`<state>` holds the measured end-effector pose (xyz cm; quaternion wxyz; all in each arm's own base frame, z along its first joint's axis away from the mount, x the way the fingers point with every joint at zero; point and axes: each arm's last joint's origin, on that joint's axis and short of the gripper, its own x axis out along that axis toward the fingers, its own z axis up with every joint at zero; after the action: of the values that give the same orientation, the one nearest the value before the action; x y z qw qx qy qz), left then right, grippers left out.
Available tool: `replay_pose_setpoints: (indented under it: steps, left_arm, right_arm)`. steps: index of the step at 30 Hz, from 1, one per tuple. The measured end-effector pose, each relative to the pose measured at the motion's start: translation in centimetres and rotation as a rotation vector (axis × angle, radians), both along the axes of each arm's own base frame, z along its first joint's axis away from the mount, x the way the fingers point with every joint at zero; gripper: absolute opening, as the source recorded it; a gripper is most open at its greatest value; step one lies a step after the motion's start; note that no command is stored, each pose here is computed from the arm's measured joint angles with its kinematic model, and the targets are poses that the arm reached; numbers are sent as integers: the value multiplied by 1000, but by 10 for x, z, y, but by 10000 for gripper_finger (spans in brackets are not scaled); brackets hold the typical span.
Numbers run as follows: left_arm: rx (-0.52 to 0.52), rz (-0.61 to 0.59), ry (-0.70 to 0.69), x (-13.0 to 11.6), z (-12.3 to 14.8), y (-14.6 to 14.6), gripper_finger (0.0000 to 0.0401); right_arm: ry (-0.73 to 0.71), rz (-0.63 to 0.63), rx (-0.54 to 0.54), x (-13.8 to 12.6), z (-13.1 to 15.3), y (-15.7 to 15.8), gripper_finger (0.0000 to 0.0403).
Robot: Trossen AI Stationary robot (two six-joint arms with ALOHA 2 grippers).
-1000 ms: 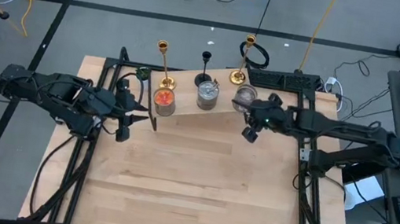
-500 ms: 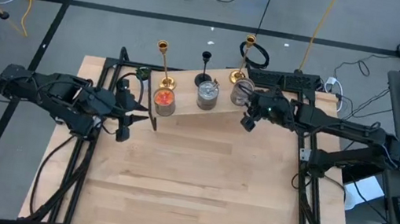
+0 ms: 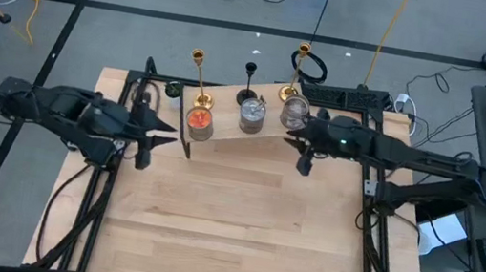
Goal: Pick & Place candle stick holders
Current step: Return to Home Position
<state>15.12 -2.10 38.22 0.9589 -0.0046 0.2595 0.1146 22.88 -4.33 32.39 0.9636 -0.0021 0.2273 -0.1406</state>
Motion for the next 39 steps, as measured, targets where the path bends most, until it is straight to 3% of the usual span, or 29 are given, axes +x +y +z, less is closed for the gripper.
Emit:
replay_pose_setpoints:
  steps: [6,13,21,32,39]
  left_arm:
    - [21,-4,-122,-31,15,5,118]
    - [90,-30,-192,-51,2,9,118]
    - [113,-57,-260,-45,-57,7,118]
    - [87,-99,-336,-57,-103,9,118]
    - [131,-164,-402,-55,-142,7,118]
  right_arm:
    - [-128,75,-90,-28,28,11,89]
    - [-191,287,-42,-46,35,20,89]
    - [-300,454,-54,-55,-18,24,89]
    - [-476,401,-6,-91,-88,26,89]
    - [-573,444,14,-107,-109,30,89]
